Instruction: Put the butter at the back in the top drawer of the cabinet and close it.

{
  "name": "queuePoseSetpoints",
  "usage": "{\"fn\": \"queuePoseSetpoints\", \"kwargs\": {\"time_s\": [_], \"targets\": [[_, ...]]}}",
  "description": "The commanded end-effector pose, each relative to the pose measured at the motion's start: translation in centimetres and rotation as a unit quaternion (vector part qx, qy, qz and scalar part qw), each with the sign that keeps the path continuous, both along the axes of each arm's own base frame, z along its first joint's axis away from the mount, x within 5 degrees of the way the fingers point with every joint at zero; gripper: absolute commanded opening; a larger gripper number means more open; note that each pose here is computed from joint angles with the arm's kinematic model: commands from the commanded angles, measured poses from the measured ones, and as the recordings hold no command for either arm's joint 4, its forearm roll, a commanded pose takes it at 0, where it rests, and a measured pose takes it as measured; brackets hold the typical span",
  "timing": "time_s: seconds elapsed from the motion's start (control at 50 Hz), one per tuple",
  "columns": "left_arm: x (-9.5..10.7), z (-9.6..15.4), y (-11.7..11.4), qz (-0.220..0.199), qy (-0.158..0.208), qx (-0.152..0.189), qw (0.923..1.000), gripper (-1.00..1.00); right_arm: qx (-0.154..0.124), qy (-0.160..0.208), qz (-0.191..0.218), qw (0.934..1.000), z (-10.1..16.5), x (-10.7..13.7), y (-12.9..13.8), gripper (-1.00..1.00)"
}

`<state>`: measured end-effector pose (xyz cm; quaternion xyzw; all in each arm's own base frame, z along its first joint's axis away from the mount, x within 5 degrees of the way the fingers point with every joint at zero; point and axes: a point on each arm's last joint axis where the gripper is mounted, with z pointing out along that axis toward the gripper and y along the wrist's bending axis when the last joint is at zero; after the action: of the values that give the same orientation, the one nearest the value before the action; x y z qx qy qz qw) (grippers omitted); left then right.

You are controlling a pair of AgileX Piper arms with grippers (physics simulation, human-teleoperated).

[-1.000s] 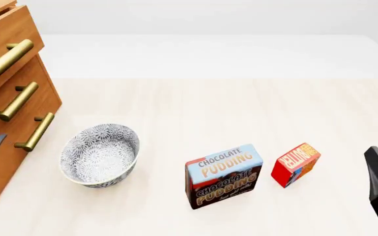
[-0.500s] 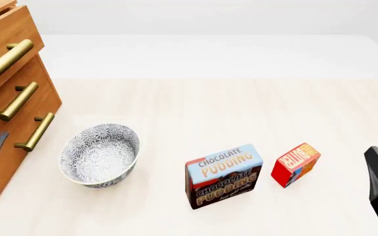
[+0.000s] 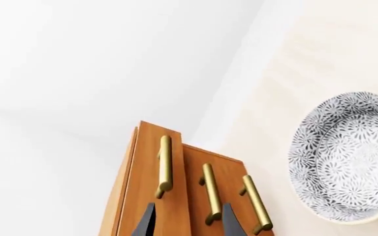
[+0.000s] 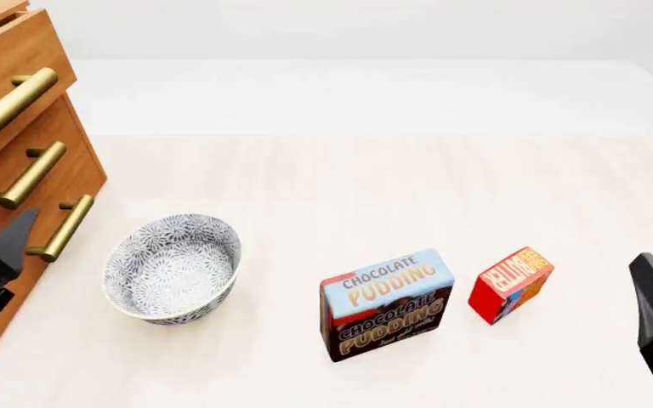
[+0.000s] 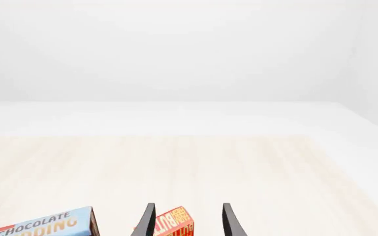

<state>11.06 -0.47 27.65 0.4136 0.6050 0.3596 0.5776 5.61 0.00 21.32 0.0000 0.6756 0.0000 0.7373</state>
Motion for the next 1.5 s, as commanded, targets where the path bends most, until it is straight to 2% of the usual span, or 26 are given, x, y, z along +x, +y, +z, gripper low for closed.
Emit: {"fn": "queuePoseSetpoints", "kwargs": {"time_s": [0.02,0.3,0.8,0.96,1.12,1.5], "targets": [[1.7,-0.5,0.1,0.005,-0.001,0.011,0.9999,1.0,0.0,0.0,0.0,1.0,0.0,0.0,0.0,1.0],[3.4,-0.9,0.5,0.02,-0.001,0.014,0.9997,1.0,0.0,0.0,0.0,1.0,0.0,0.0,0.0,1.0],[4.9,-1.2,1.0,0.037,-0.008,0.018,0.9991,1.0,0.0,0.0,0.0,1.0,0.0,0.0,0.0,1.0],[3.0,0.4,1.3,0.05,-0.009,0.016,0.9986,1.0,0.0,0.0,0.0,1.0,0.0,0.0,0.0,1.0],[2.1,1.1,1.6,0.062,-0.008,0.016,0.9979,1.0,0.0,0.0,0.0,1.0,0.0,0.0,0.0,1.0],[3.1,1.5,1.9,0.069,-0.007,0.021,0.9973,1.0,0.0,0.0,0.0,1.0,0.0,0.0,0.0,1.0]]}}
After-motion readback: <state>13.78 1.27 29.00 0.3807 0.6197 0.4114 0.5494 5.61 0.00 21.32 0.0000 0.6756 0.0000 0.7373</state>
